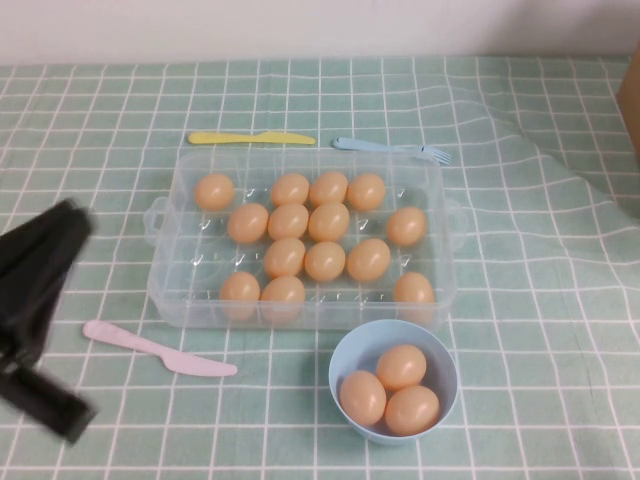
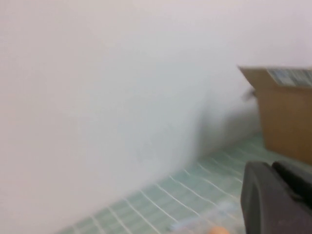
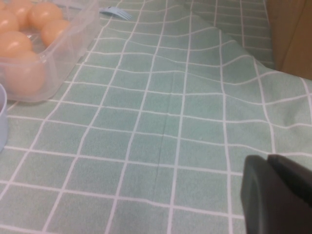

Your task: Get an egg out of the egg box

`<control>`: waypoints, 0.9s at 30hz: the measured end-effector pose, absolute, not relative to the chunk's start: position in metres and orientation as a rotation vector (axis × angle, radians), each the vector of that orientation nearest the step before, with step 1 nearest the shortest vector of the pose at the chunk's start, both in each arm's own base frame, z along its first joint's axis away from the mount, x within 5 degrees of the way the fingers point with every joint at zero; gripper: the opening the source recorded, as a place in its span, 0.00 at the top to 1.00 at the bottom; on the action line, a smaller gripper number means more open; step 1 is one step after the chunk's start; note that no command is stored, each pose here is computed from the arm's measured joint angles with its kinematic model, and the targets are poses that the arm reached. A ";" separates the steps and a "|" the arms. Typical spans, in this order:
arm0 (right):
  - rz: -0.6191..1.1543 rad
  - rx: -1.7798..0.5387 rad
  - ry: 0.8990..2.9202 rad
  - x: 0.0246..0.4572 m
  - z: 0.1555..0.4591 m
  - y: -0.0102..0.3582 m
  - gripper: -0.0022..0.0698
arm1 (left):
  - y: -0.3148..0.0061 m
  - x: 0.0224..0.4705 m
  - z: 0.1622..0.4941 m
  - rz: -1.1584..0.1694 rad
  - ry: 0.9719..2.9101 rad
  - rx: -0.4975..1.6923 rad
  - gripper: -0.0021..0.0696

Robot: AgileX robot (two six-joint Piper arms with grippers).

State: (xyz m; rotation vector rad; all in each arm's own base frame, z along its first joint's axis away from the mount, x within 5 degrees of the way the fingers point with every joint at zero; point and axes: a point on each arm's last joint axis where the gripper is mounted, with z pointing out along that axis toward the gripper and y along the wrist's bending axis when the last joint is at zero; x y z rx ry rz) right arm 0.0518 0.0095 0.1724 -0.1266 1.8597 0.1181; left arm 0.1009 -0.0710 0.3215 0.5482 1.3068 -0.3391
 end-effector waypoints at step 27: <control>0.120 -0.125 1.860 0.052 0.172 0.010 0.99 | -0.014 0.055 0.190 -0.077 1.634 0.331 0.97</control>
